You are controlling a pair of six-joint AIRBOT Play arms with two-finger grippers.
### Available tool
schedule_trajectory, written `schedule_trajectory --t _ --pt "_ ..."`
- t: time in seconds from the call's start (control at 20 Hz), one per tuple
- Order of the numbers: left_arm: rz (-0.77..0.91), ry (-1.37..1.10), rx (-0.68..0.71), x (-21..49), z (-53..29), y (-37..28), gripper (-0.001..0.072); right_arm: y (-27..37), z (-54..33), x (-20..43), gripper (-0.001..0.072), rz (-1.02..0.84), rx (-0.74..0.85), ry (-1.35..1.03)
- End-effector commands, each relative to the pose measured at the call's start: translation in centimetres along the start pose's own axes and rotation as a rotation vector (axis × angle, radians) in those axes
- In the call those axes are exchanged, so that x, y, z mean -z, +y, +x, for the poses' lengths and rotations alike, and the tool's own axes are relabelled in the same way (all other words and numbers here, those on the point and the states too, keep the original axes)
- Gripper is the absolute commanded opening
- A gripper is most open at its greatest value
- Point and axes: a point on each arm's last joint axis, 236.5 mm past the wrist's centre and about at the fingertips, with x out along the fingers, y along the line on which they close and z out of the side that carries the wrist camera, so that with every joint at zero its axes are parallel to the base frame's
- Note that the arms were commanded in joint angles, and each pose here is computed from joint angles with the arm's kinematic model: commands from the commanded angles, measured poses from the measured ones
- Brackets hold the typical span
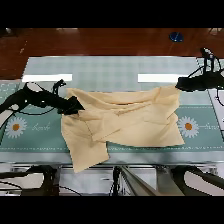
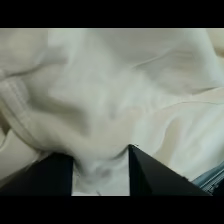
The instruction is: Fold the shirts.
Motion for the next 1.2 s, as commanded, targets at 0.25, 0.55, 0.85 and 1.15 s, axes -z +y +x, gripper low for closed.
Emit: schedule_trajectory --t 0.25,0.55,0.85,1.15 --pt "0.084 0.047 0.129 0.3 -3.3 -3.6 0.0022 0.3 -0.9 -0.1 0.0024 -0.011 0.001 -0.012" --pt "0.550 -0.651 0.378 -3.5 -30.7 -21.8 0.0022 6.1 -17.4 -8.4 0.0024 -0.154 0.002 -0.460" --pt "1.081 -1.406 0.012 15.1 -52.6 -37.2 0.0020 15.1 -51.0 -8.5 0.0024 -0.272 0.079 -1.181" --pt "0.883 -1.786 -0.383 31.5 -55.9 -34.5 0.0021 14.5 -60.6 3.3 0.0024 -0.194 0.243 -1.261"
